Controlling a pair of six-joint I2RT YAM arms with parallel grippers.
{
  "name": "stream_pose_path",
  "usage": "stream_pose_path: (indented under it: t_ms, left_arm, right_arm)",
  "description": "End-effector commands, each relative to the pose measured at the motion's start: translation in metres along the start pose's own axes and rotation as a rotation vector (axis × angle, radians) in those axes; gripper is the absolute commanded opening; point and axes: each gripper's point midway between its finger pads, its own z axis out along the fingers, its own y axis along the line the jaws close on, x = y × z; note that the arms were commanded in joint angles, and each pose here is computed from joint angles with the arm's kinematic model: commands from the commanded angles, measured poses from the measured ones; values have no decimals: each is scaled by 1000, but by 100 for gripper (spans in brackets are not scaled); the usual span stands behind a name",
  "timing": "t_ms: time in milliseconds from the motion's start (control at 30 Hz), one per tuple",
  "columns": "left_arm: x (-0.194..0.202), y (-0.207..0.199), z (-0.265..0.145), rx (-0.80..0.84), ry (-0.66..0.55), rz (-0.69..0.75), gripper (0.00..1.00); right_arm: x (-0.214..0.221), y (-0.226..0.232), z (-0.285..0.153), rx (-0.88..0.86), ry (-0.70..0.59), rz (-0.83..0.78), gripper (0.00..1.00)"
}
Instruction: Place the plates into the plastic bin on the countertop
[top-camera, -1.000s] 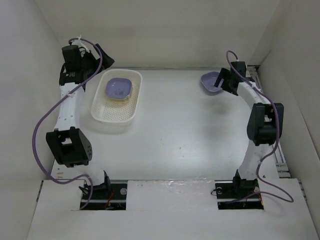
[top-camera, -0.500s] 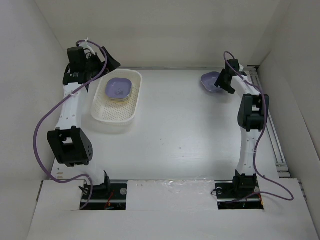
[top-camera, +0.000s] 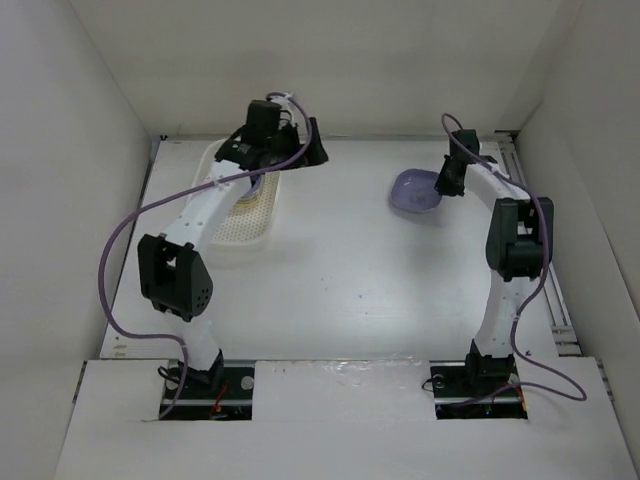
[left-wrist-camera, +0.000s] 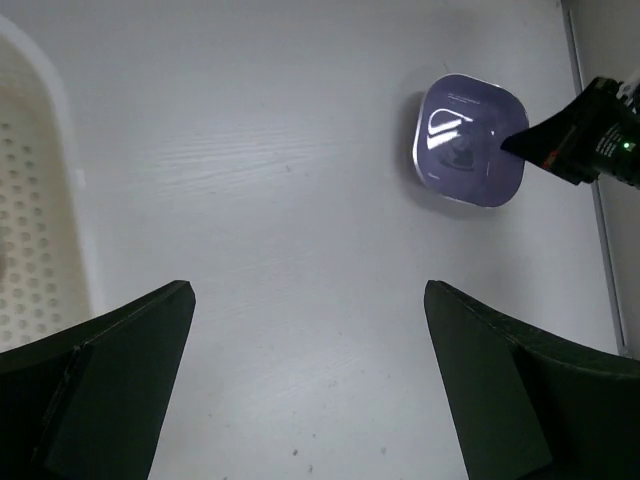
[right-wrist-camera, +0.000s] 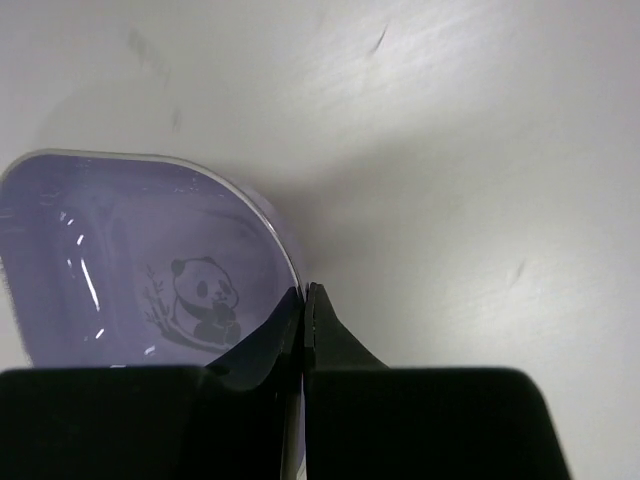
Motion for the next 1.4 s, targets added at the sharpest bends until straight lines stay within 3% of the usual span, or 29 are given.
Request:
stream_pose_path:
  t_ms: [0,167,300,433,500,567,600,667,700,733,800,867,967,1067,1233,1367]
  left_arm:
    - [7,-34,4,6,11,79,100]
    - [42,-47,25,6,105,127,100]
    - [70,-60,40,16,153,135,100]
    - [89,-64,51,4,177,127,96]
    - [94,-55,55,-31,179,115,82]
    - [91,-51,55,-48,155,118,60]
    - [88,-51,57,-53,137,110,31]
    - [87,-50,55,-62,132,110,4]
    - [81,-51,53,-67,119,111,0]
    - [72,-54,50,-72,99,112,0]
    - [64,-51,46,-106,79,115,0]
    - [30,-29,36,-154,14,80,0]
    - [-17,-1,12,-176,-57,51,0]
    - [-68,73,-18,-247,-124,-30,0]
    - [-90,153,-35,-294,-141,-87,0]
    - [-95,206,-31,-249,-110,-50,0]
  right_arm:
    - [-8,61,-71,-144,-139,-196,0]
    - [19,102,-133,-237,-151,-356,0]
    - [29,138,-189,-365,-210,-381,0]
    - [20,158,-217,-426,-252,-377,0]
    - [16,164,-232,-455,-268,-379,0]
    - [18,172,-243,-505,-272,-386,0]
    - [18,179,-253,-556,-272,-380,0]
    - [22,184,-259,-605,-265,-378,0]
    - [17,188,-266,-627,-288,-373,0]
    - [20,188,-264,-634,-281,-376,16]
    - [21,189,-261,-635,-283,-375,63]
    - [15,182,-257,-606,-296,-362,98]
    - [25,166,-229,-548,-237,-370,99]
    - [40,154,-206,-543,-185,-387,99]
    - [55,146,-191,-560,-145,-409,99]
    - [65,144,-186,-572,-125,-435,99]
